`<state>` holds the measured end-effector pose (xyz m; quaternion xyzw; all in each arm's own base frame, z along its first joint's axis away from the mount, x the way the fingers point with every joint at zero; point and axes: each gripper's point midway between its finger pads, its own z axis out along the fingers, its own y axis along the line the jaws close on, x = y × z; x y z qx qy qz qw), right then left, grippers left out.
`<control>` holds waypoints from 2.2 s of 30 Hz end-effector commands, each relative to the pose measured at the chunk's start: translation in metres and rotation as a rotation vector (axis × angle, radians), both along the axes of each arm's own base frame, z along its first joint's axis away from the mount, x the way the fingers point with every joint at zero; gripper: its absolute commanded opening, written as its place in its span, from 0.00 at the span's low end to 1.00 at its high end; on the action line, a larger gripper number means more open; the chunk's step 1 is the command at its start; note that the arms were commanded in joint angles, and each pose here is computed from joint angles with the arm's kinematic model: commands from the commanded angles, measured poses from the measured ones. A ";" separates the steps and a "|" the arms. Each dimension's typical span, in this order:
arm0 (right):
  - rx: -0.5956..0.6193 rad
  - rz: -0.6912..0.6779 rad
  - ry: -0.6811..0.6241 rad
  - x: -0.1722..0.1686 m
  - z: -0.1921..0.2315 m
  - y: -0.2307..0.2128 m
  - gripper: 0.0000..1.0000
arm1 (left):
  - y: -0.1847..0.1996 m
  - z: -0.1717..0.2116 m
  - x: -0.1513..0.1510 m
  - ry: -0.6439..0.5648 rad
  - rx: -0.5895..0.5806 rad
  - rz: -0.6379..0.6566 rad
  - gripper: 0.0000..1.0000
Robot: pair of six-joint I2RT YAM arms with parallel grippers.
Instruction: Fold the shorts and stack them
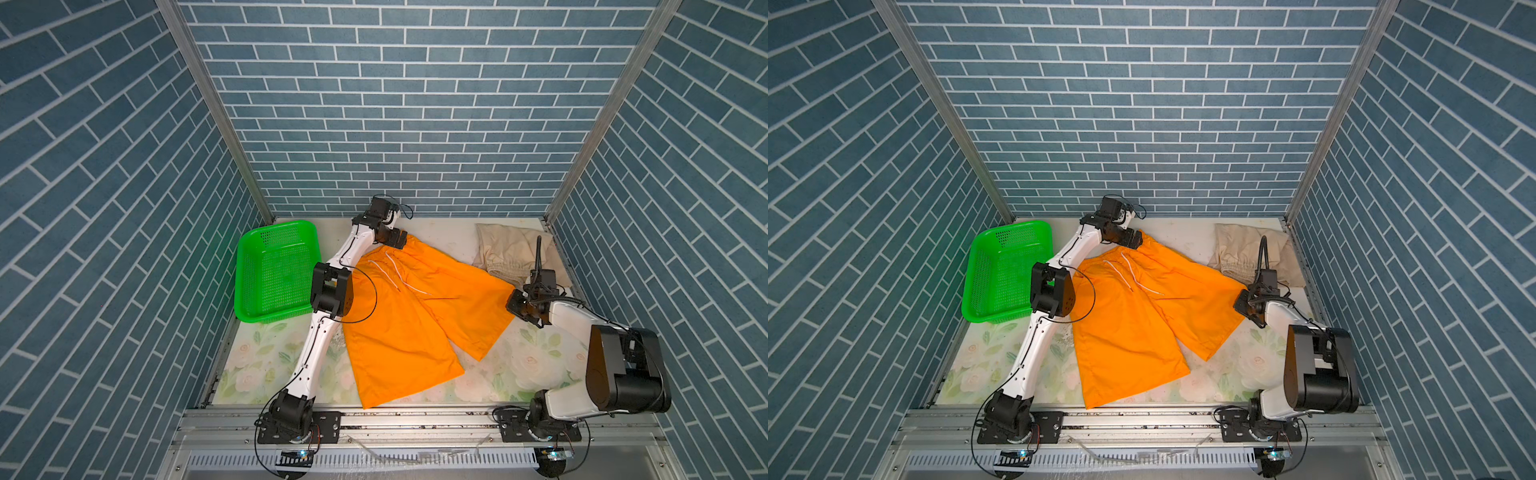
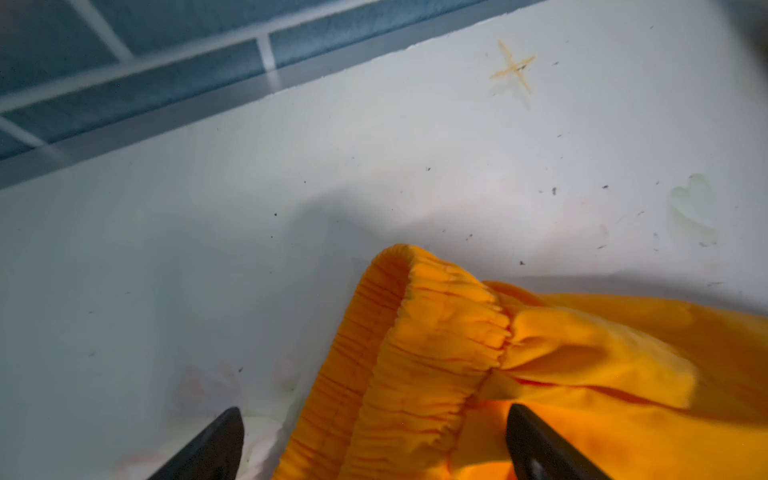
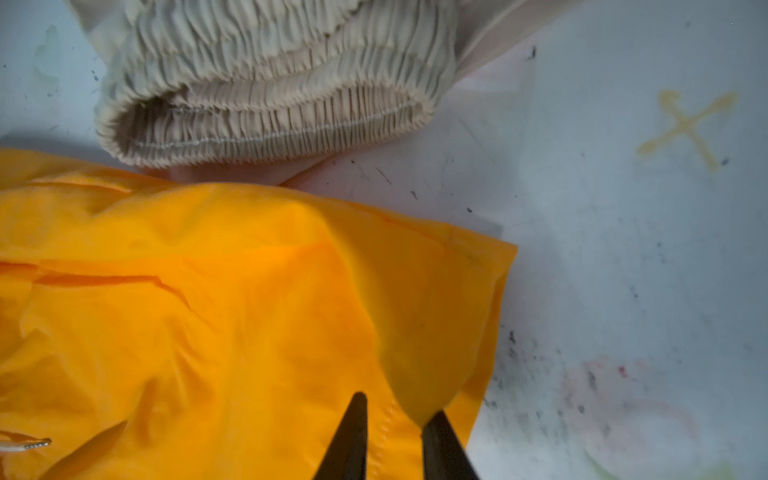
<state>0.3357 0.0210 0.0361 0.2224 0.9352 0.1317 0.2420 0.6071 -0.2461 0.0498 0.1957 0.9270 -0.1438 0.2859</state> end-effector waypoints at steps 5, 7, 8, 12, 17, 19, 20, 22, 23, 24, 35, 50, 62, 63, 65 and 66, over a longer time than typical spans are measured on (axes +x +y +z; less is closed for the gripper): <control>0.064 0.009 -0.058 0.014 0.007 0.010 0.14 | -0.006 0.002 -0.008 0.015 -0.029 -0.047 0.83; 0.067 0.021 -0.064 0.015 0.008 0.014 0.12 | -0.004 -0.004 -0.009 0.021 -0.019 -0.045 0.57; 0.067 0.025 -0.061 0.016 0.007 0.015 0.12 | -0.002 -0.006 -0.008 0.021 -0.009 -0.040 0.42; 0.053 0.059 -0.063 0.023 0.007 0.020 0.04 | 0.020 -0.011 -0.002 0.027 0.063 0.035 0.00; -0.047 0.150 -0.115 0.042 0.027 0.032 0.00 | 0.083 0.007 0.010 0.043 0.095 0.252 0.00; -0.103 0.200 -0.166 0.056 0.043 0.039 0.00 | 0.108 0.020 0.013 0.027 0.107 0.326 0.00; -0.119 0.222 -0.185 0.062 0.050 0.043 0.00 | 0.114 0.024 0.014 0.018 0.105 0.342 0.00; -0.184 0.235 -0.219 0.076 0.066 0.040 0.00 | 0.122 0.034 0.015 -0.002 0.113 0.370 0.00; -0.208 0.239 -0.231 0.082 0.071 0.038 0.00 | 0.125 0.038 0.015 -0.011 0.124 0.381 0.00; -0.235 0.246 -0.248 0.088 0.077 0.036 0.00 | 0.130 0.041 0.015 -0.018 0.139 0.398 0.00; -0.275 0.419 -0.281 0.144 0.094 0.063 0.58 | 0.135 0.064 0.007 -0.010 0.124 0.423 0.89; -0.286 1.336 -0.331 -0.167 0.065 0.302 0.65 | 0.174 0.173 -0.112 0.014 0.038 0.521 1.00; -0.425 1.594 -0.093 -0.261 0.014 0.368 0.70 | 0.253 0.158 -0.217 0.045 0.040 0.714 1.00; -0.428 1.594 -0.056 -0.264 0.012 0.372 0.70 | 0.254 0.156 -0.220 0.048 0.023 0.724 1.00; -0.446 1.595 -0.021 -0.270 0.012 0.377 0.70 | 0.255 0.152 -0.224 0.052 0.001 0.729 1.00; -0.459 1.591 -0.015 -0.271 0.012 0.378 0.70 | 0.258 0.151 -0.226 0.054 -0.003 0.739 1.00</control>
